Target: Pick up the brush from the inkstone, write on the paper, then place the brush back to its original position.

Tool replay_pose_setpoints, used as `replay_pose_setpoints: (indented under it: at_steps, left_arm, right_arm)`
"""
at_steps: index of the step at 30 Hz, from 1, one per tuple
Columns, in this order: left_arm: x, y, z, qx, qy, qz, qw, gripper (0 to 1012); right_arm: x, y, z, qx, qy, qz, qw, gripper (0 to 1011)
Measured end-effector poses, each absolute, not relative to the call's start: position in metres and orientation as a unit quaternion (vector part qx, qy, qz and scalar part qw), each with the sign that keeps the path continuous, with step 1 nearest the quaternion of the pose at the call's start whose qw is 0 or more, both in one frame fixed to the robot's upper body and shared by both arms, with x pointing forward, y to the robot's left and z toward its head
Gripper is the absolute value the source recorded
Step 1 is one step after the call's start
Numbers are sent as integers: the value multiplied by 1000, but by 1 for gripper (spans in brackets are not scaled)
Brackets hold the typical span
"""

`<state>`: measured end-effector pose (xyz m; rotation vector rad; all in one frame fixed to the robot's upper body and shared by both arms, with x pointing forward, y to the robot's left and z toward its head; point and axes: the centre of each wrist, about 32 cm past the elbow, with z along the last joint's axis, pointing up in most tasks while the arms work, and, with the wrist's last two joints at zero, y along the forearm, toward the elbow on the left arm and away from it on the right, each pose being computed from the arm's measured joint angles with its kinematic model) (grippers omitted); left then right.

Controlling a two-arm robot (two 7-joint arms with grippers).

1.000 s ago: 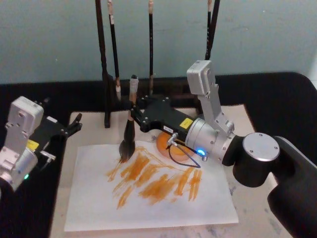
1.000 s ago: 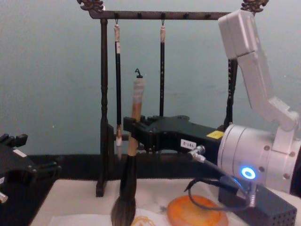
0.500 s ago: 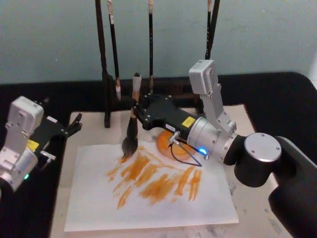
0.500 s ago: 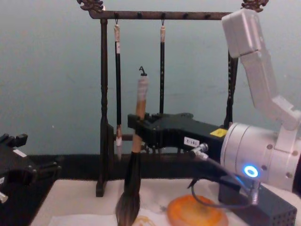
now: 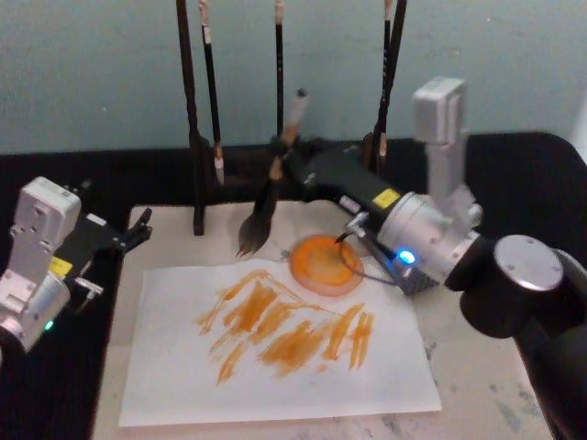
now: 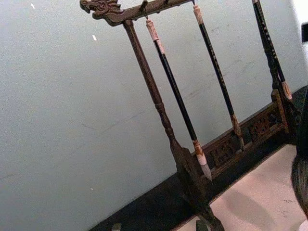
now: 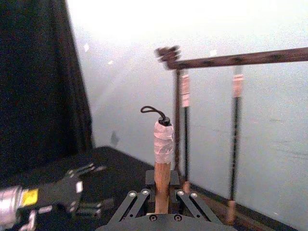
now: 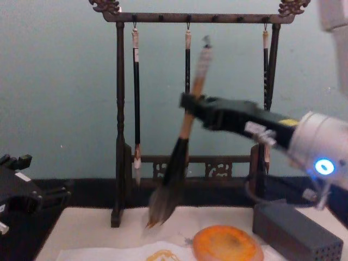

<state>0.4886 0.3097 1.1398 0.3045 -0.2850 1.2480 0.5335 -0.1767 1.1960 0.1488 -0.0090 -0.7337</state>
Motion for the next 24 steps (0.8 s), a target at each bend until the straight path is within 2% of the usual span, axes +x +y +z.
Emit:
replay_pose_setpoints:
  at_steps: [10,24]
  left_arm:
    - [489,310,1140,142,-132,580,791,1001]
    - [489,310,1140,141,-132,580,791,1001]
  right_arm:
    - [532,-211,1200,127,60,-412,900,155]
    - [528,-242,1193,168,146,-457,861,155]
